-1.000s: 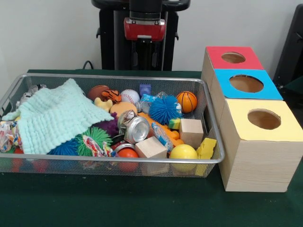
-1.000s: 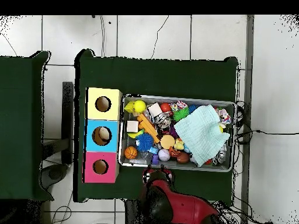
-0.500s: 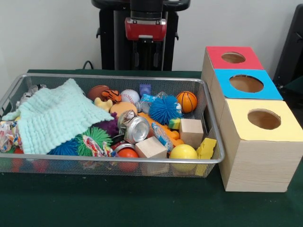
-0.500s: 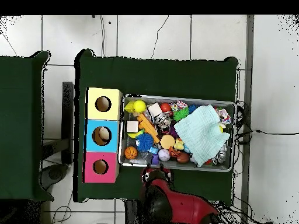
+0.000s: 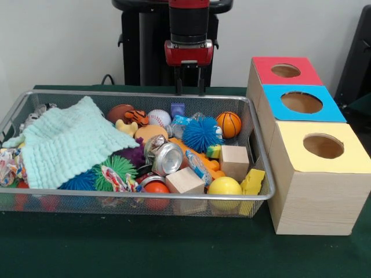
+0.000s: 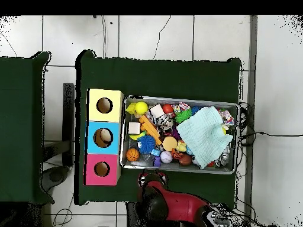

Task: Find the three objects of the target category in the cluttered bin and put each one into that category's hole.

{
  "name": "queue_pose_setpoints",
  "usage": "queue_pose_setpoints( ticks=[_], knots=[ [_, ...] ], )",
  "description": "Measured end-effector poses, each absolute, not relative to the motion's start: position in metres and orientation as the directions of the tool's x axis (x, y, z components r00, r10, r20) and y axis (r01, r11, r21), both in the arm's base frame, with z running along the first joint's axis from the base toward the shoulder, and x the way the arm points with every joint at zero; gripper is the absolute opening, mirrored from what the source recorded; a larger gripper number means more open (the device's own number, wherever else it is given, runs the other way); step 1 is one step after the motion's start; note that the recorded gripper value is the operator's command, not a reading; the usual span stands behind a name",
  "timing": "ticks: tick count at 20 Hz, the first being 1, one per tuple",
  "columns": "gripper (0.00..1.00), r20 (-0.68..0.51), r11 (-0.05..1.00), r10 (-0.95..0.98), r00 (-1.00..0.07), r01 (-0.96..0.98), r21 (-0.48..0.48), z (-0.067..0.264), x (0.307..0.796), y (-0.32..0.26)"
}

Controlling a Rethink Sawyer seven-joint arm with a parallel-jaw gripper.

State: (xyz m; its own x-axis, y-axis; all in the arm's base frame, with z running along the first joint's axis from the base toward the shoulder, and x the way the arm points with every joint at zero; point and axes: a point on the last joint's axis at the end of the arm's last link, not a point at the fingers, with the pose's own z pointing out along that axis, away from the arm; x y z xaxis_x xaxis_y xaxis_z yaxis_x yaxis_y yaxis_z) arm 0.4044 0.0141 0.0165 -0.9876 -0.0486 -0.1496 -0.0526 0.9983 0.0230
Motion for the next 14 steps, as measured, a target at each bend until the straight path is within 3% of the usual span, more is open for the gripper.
queue_pose_setpoints(
  ticks=[14],
  knots=[
    [1.0, -0.163, 0.999, -0.045, -0.986, -0.049, 0.02, 0.0168, 0.4036, 0.0135]
  ],
)
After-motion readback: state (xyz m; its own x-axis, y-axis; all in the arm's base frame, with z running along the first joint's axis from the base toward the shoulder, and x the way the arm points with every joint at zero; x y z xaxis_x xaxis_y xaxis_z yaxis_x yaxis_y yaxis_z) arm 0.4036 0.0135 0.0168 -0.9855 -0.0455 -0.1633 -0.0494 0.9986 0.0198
